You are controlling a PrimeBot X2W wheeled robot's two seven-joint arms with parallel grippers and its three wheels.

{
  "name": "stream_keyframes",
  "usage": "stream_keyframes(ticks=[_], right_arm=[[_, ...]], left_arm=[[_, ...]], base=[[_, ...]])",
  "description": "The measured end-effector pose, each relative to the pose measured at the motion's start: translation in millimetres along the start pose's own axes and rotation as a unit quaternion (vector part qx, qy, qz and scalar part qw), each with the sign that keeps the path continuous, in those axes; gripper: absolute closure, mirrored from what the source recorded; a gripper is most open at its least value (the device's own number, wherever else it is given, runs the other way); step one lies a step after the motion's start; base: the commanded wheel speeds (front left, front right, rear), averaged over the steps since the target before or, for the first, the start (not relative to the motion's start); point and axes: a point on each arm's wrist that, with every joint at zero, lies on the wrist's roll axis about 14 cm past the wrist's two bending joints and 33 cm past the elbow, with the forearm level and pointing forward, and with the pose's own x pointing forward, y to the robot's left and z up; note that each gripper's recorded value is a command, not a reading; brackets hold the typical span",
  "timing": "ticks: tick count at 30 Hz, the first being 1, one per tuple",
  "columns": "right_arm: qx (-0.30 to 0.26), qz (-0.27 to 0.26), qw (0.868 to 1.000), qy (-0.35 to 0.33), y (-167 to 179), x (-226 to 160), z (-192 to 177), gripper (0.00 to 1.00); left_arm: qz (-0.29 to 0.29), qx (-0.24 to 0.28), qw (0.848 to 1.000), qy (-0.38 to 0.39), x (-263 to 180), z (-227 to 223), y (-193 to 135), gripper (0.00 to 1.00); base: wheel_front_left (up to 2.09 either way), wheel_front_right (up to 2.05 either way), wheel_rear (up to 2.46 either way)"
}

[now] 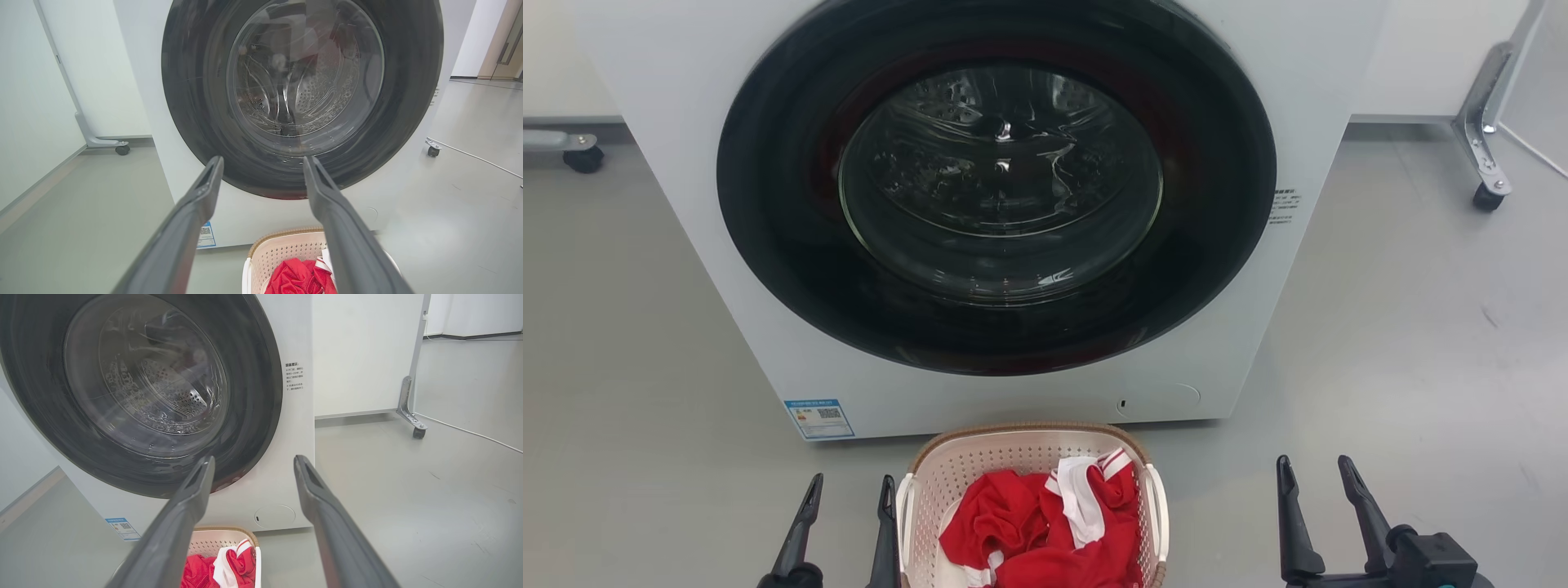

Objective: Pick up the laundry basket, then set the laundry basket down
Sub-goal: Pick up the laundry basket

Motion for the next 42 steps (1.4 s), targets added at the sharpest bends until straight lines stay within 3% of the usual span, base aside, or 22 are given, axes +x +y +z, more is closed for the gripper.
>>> stream_keyframes(ticks=[11,20,42], right_arm=[[0.005,0.002,1.000,0.006,-6,35,-6,0.00],[0.004,-0.005,0.999,0.037,-17,67,-32,0.00],[0.004,-0.003,0.988,0.157,-36,130,-150,0.00]], left_arm=[[-0.004,-0.002,1.000,0.016,34,-12,-3,0.00],[-0.005,-0.002,0.998,0.066,59,-49,-3,0.00],[0.001,0.005,0.979,0.204,119,-169,10,0.00]], base=[[0.00,0.00,0.00],[0.00,0.00,0.00],[0.00,0.00,0.00]])
